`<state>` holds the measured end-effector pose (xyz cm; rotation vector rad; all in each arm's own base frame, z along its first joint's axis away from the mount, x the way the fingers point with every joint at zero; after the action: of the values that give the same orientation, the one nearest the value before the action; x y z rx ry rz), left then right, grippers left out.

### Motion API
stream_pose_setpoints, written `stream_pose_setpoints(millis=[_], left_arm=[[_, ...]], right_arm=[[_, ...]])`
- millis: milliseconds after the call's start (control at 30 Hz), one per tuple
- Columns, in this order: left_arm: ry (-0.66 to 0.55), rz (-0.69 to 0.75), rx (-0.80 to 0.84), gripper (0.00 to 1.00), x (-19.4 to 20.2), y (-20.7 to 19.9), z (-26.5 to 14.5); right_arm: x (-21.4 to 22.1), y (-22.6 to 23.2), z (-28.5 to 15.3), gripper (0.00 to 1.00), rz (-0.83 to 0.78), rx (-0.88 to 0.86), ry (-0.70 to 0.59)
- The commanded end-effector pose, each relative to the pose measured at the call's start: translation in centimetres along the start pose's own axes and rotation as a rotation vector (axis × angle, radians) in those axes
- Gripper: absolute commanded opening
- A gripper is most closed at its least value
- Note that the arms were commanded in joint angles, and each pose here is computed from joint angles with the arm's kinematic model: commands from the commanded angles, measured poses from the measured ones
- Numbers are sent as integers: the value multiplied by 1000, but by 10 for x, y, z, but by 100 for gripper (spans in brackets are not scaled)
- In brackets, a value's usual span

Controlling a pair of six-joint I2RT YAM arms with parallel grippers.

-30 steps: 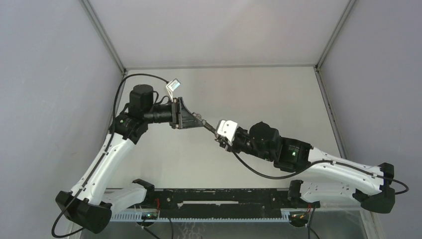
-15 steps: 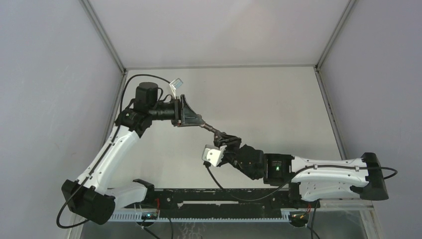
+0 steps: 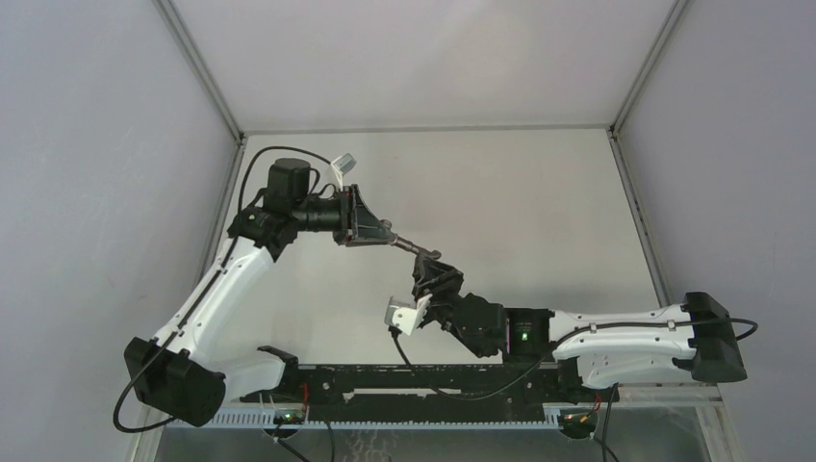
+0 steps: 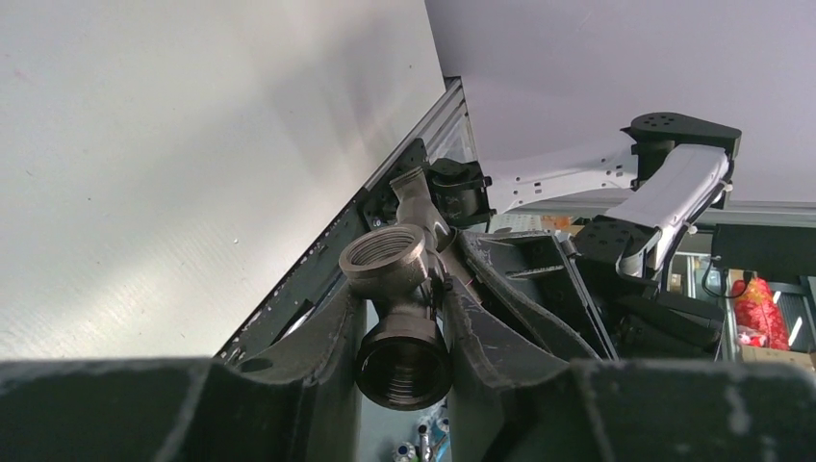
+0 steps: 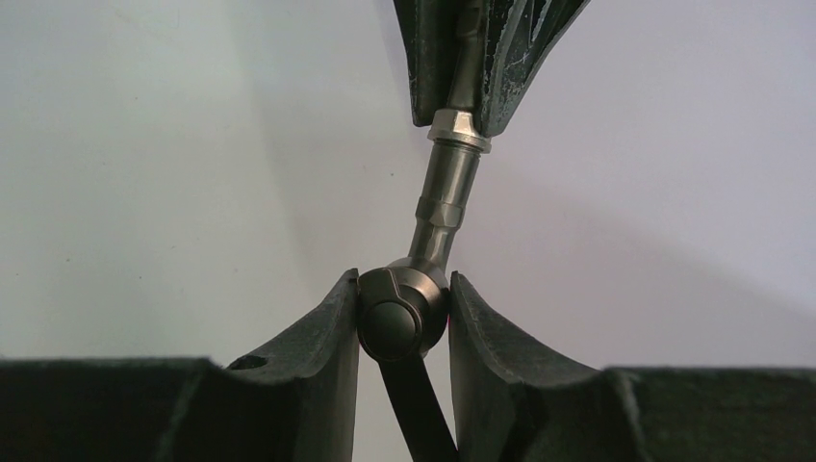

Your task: Install the water faucets

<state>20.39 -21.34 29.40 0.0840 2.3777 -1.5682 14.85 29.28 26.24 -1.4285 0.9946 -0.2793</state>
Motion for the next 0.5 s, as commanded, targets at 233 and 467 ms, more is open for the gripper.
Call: stream_pose_setpoints(millis=[233,467], left_arm=[[-122,177,26,0,-10,-23,-16],[-118,125,31,0,-20,-20,-7]], right_arm=[[-29,-32,-11,42,393,-67,-220],[-24,-28,-8,99,455,-83,-169]])
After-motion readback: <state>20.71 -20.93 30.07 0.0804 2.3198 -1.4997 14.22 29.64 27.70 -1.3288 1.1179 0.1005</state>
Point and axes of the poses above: each gripper's point midway between its finger pads, its own z axis out along the fingers, its own y axis along the line the jaws close on, x = y × z, the point moved 3 cm from there along -z, back along the fingers, and after that the axes turned 5 degrees about -z, right-handed, at the moved point
